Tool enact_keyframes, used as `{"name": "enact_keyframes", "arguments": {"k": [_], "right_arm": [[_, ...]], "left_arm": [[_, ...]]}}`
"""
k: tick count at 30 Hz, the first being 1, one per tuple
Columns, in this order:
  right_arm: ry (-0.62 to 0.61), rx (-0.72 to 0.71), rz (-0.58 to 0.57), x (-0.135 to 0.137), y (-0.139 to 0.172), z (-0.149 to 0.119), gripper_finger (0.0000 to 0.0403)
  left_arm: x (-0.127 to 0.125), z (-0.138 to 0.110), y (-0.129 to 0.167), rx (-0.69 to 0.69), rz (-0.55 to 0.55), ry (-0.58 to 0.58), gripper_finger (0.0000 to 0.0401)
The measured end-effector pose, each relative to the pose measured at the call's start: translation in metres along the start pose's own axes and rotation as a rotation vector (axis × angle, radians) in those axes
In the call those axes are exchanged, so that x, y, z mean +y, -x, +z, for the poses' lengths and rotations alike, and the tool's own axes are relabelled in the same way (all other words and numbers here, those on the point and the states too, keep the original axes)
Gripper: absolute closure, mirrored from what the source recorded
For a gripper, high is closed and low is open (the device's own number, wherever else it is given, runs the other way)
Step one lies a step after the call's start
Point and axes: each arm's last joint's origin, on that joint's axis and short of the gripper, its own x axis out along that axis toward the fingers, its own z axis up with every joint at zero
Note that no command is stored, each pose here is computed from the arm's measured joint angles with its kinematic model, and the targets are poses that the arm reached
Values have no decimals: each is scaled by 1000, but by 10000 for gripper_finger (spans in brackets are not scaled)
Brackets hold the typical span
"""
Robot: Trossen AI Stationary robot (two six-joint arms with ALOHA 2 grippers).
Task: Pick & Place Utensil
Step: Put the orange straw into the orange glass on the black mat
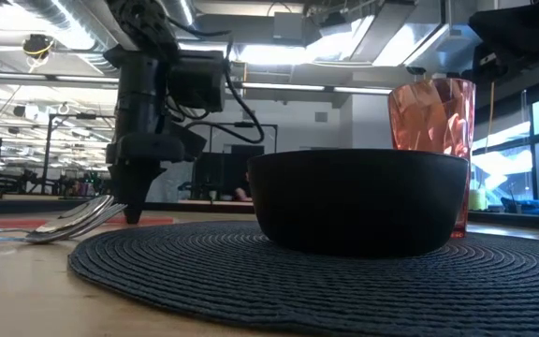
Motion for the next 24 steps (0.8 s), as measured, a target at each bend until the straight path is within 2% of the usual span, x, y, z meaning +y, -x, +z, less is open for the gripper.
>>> {"name": "enact_keyframes", "arguments": {"k": [5,12,19,24], "right_arm": [[13,1,0,0,0,0,378],[15,7,0,0,0,-1,378],[18,8,0,0,0,-1,378],[18,8,0,0,0,-1,378]], "left_arm": [[-5,1,14,-44,58,-37,397],[-14,-2,59,-203,49,-79,398],[-16,-19,121,-517,-44,-160,398],[-16,-38,168,-808,-204,-337,398]]}}
